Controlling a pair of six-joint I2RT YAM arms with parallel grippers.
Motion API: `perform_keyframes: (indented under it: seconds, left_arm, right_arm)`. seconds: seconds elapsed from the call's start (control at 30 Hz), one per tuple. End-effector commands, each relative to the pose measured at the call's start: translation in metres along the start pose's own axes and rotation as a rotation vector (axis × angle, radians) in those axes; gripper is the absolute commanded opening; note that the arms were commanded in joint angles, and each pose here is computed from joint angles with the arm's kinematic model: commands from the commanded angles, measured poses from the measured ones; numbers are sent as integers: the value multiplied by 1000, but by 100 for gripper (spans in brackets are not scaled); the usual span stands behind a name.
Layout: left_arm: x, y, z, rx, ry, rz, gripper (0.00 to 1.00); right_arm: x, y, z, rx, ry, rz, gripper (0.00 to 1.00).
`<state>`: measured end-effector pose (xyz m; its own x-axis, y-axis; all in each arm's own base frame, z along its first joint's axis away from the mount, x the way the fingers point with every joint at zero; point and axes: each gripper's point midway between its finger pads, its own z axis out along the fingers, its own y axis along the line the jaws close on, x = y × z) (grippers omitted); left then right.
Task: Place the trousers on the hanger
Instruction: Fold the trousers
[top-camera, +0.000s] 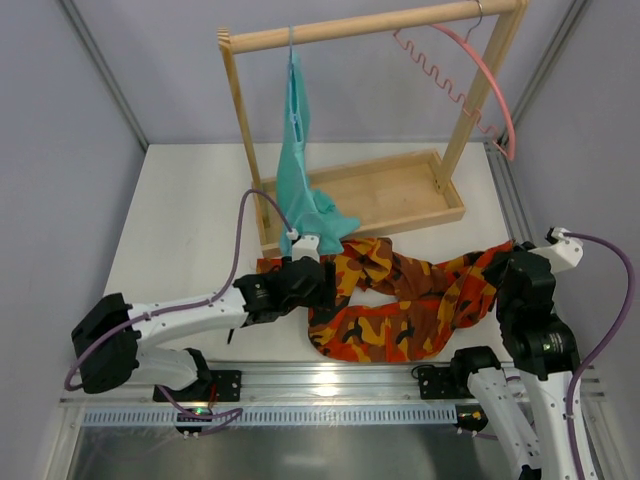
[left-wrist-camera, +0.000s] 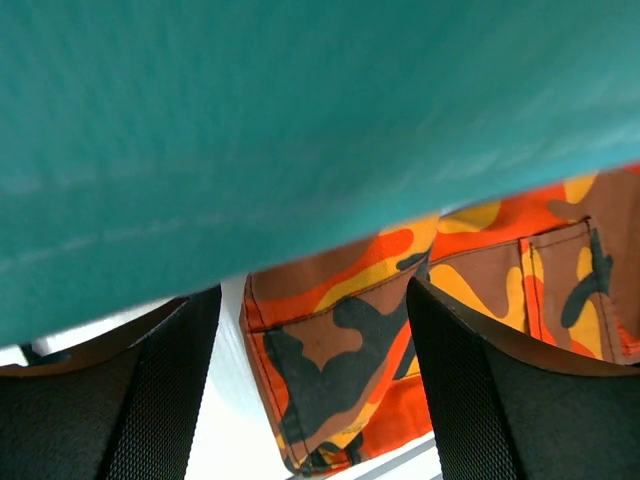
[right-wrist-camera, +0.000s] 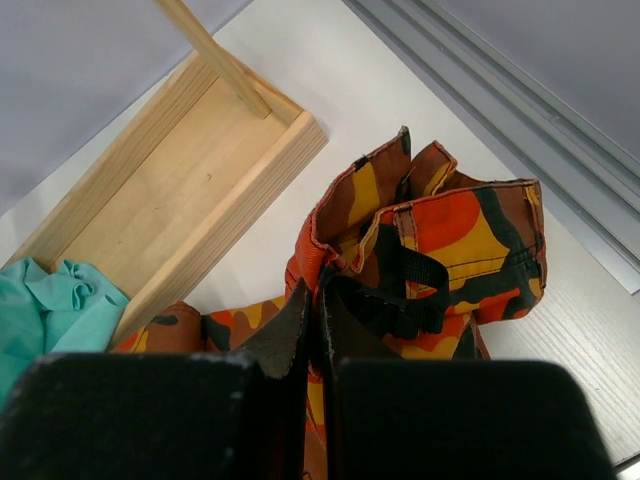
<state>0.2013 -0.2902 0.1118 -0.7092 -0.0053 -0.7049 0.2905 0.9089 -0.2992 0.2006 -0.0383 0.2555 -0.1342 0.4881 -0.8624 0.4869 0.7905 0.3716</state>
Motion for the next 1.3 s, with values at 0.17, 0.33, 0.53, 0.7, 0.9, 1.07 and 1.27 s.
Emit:
perform_keyframes:
  seconds: [0.17, 0.33, 0.53, 0.7, 0.9, 1.07, 1.27]
  left_arm:
    - [14, 8, 20, -22, -27, -77, 72]
    - [18, 22, 18, -91, -24, -117, 8]
    - [-26, 93, -79, -393, -152, -215, 0]
    - [-62, 126, -161, -315, -357, -425, 0]
    - [-97, 157, -235, -295, -524, -522, 0]
    - [-122, 170, -280, -305, -584, -535, 0]
    - [-135, 183, -307, -370, -614, -511, 0]
  right_arm:
    - [-9, 7, 2, -37, -45, 1, 4]
    - [0, 3, 9, -12, -32, 0, 4]
    - [-25, -18, -2, 133, -84, 9, 4]
    - [-48, -12, -24, 97, -103, 62, 4]
    - [-93, 18, -64, -87, -178, 201, 4]
    - [-156, 33, -113, -215, -320, 300, 4]
    - [-194, 33, -136, -223, -416, 318, 4]
